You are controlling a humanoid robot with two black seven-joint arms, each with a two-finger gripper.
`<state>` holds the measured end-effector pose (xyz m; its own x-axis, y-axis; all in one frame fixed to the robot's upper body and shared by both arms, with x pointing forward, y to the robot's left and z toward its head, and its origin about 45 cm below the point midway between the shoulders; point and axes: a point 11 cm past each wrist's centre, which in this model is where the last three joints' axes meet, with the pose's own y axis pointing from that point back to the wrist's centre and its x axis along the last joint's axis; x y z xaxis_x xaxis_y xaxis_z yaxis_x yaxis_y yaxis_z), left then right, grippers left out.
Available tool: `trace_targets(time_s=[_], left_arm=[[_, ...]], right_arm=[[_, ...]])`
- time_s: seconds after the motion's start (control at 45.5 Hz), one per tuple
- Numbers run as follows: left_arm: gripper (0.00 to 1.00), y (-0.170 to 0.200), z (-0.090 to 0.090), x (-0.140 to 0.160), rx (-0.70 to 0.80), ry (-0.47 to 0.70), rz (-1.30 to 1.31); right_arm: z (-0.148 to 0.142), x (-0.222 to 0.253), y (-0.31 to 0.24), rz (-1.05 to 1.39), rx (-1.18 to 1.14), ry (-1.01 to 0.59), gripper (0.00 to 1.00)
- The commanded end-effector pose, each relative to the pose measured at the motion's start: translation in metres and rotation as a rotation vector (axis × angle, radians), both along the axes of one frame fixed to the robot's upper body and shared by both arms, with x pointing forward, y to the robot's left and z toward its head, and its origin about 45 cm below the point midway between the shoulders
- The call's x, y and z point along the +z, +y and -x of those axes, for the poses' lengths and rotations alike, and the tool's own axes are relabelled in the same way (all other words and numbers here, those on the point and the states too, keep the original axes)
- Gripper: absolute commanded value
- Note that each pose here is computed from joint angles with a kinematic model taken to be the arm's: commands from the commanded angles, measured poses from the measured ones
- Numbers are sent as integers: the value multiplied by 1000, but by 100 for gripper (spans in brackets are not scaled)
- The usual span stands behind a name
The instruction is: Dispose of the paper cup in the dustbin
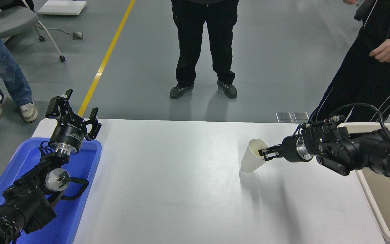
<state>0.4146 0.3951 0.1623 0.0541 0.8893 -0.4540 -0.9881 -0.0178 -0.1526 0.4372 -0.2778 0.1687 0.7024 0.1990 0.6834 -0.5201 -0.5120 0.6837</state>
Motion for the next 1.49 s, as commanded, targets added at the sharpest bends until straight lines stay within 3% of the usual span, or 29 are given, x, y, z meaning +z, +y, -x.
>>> trace_targets(time_s=[0.0, 0.374, 0.593, 0.791, 1.209, 1.473], left_arm=[[100, 0, 0, 0, -1, 1, 0], [100, 0, 0, 0, -1, 1, 0], [100, 0, 0, 0, 0, 0, 0], [100, 0, 0, 0, 0, 1, 1], [100, 0, 0, 0, 0, 0, 0], [100, 0, 0, 0, 0, 0, 0]], right_arm=[[-3, 67, -24, -192, -79, -51, 0], [-7, 163, -95, -398, -267, -121, 0], [-7, 189, -107, -414, -284, -145, 0], [-5, 176, -125, -393, -338, -136, 0], [33, 132, -288, -282, -830, -235, 0], [55, 102, -332, -90, -991, -283, 0]])
